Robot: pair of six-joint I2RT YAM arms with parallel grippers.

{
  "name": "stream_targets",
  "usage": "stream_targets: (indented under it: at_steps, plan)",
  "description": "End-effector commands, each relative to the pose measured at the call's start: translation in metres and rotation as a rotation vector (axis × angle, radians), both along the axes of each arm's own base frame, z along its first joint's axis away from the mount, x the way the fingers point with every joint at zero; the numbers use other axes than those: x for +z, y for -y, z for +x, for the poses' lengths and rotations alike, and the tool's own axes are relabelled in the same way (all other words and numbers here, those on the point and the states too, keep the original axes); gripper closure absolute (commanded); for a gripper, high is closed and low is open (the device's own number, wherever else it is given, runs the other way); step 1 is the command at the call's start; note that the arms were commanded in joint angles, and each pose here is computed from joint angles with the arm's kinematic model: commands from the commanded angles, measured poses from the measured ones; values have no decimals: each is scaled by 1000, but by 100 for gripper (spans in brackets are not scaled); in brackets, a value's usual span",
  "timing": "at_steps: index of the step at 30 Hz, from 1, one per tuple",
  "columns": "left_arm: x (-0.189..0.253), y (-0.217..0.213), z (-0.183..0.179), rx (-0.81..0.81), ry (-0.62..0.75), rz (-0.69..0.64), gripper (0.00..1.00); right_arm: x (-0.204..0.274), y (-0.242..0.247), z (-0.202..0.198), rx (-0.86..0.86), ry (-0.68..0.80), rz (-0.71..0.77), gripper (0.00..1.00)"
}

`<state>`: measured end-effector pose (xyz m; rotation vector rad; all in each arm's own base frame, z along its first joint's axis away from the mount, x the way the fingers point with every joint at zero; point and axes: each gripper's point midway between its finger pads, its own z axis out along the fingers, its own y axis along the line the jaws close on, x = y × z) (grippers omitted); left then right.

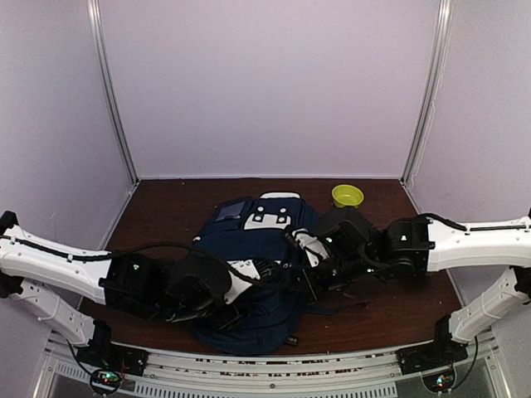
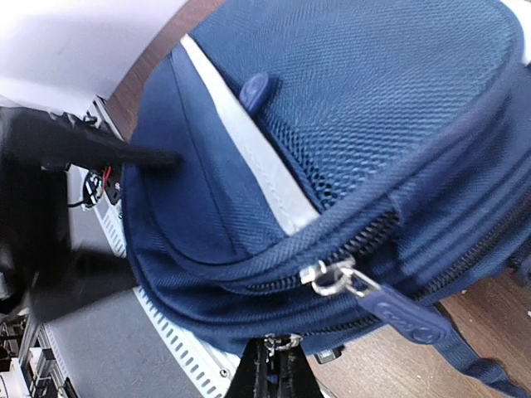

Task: Pack the student bag
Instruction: Zip the second largest pocket of the bag at the center of the board.

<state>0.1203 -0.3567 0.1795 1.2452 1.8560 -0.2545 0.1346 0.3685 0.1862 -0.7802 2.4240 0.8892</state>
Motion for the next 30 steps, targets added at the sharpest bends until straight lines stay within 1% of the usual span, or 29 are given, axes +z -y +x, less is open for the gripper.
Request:
stream_targets:
  at_steps: [1,2,3,8,12,15,21,22,23,24,26,27,29,30]
  plan:
    - [17,12,16,56,94,-41,68,33,6,8,-37,88,104,100]
    - [15,14,15,44,90,-36,82,34,10,11,-51,98,103,100]
    - [14,15,13,33,83,-36,99,33,14,13,-65,106,96,100]
    - [16,6,8,13,69,-56,100,18,50,46,-183,149,-8,100]
    - [20,-6,1,-2,54,-93,100,4,79,79,-282,170,-37,100]
    - [24,-12,-3,-14,41,-122,100,-11,96,104,-335,172,-86,100]
    - [26,-13,-1,-5,46,-113,100,-6,98,129,-350,219,-81,100]
    - [28,-12,-2,-10,48,-116,100,-6,100,136,-363,226,-83,99]
    - [30,-10,-2,-13,52,-123,100,-8,103,145,-377,222,-88,96]
    - [32,-8,-1,-13,56,-132,92,-8,106,154,-392,216,-96,92]
    - [39,-5,0,-11,69,-150,79,-7,109,166,-395,219,-110,82]
    - [46,-3,2,-4,75,-162,70,-6,110,170,-387,228,-115,75]
    - [53,0,3,-7,86,-160,48,2,110,173,-376,250,-111,56]
    - [58,0,5,3,95,-160,40,9,112,174,-374,272,-108,46]
